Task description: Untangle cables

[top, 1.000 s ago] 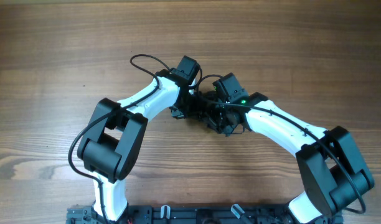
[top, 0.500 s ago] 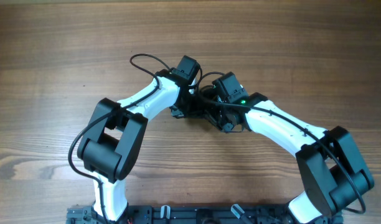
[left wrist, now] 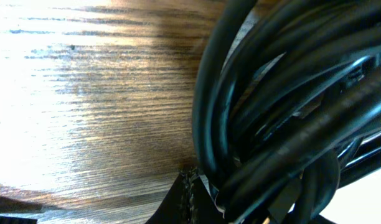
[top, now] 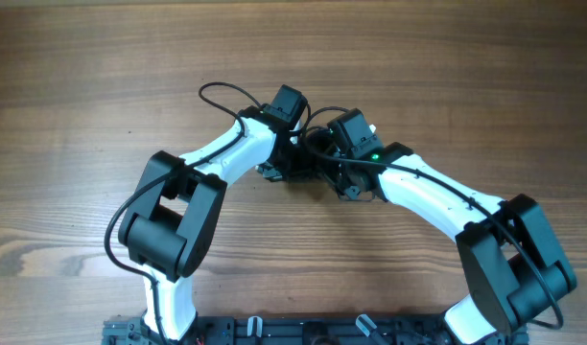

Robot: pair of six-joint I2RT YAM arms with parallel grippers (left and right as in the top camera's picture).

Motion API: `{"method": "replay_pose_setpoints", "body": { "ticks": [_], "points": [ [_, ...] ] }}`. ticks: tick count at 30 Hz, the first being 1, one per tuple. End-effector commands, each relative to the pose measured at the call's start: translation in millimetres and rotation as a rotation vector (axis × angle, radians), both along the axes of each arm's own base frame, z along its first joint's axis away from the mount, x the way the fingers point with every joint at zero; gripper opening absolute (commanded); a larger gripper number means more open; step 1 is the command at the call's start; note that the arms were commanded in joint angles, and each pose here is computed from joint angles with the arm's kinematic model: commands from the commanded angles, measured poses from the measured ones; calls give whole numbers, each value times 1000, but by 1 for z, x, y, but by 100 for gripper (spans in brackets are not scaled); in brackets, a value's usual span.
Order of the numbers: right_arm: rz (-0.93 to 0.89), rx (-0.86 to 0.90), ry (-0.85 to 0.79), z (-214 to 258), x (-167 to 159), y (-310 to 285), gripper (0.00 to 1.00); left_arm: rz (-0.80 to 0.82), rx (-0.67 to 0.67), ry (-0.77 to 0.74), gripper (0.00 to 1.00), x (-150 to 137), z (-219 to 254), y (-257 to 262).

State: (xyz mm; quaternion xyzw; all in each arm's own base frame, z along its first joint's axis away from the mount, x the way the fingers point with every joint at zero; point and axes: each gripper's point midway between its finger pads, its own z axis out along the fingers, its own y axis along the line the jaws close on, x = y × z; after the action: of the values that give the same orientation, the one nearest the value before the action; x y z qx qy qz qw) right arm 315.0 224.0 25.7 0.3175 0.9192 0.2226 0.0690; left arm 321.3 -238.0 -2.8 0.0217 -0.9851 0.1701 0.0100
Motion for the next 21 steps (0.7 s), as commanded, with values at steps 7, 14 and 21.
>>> {"method": "replay_pose_setpoints", "body": {
  "ticks": [7,14,21],
  "points": [
    [151,-23,-84,6,5,3,27,-20,-53,-90,4,6,41,-1],
    [217,19,-83,8,6,1,24,26,-99,-223,4,34,72,4],
    [205,60,-64,10,8,-4,24,142,-125,-228,5,55,69,13]
  ]
}}
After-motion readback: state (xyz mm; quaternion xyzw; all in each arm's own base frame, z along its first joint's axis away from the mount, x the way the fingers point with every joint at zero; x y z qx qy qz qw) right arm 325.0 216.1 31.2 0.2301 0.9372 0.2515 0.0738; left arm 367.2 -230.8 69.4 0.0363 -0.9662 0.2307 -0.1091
